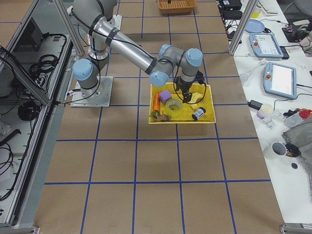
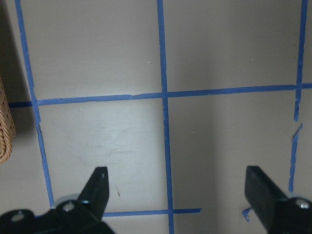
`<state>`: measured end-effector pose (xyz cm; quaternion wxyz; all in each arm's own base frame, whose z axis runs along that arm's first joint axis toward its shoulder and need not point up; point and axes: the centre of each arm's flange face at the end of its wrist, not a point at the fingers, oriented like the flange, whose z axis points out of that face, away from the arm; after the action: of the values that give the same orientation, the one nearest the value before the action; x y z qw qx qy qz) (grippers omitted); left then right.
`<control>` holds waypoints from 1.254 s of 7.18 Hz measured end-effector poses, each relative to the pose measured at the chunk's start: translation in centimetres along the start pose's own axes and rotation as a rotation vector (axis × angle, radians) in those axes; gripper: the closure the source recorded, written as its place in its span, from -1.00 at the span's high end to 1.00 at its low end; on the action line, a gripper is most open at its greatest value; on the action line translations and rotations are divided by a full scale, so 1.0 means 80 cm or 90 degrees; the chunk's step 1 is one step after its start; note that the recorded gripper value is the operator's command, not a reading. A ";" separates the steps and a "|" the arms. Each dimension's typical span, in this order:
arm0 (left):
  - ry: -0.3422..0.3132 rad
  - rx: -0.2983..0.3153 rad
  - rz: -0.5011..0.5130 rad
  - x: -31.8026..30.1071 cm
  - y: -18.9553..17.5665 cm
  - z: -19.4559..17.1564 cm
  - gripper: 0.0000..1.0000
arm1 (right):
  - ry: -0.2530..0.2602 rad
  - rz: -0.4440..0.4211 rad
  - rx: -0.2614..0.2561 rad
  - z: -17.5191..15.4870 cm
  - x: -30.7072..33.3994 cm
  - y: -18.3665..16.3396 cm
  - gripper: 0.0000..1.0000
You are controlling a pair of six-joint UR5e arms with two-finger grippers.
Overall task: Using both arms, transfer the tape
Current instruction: 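Lower the right gripper into the yellow basket over the tape roll, then grasp the clear tape roll with the right gripper and lift it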
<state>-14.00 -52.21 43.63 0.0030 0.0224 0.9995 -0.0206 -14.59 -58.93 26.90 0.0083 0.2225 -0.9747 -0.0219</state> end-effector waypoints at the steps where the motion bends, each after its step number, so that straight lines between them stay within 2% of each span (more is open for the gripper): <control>1: 0.002 0.000 0.000 0.000 0.000 0.000 1.00 | 0.008 -0.035 0.007 0.022 0.018 0.008 0.88; 2: 0.002 -0.001 0.000 0.001 0.000 0.001 1.00 | 0.010 -0.071 0.009 0.039 0.027 0.017 0.78; 4: 0.004 -0.003 -0.001 0.001 0.001 0.003 1.00 | 0.012 -0.114 0.000 0.070 0.022 0.033 -0.99; 6: 0.005 -0.005 0.000 0.002 0.001 0.005 1.00 | 0.021 -0.126 -0.004 0.080 0.017 0.039 -1.00; 9: 0.006 -0.004 0.000 0.002 -0.001 0.004 1.00 | 0.035 -0.135 0.007 0.066 0.023 0.034 -1.00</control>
<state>-14.15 -52.28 43.28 -0.0017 0.0223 0.9996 -0.0172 -17.60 -57.06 21.73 0.0311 0.3252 -0.9451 -0.0111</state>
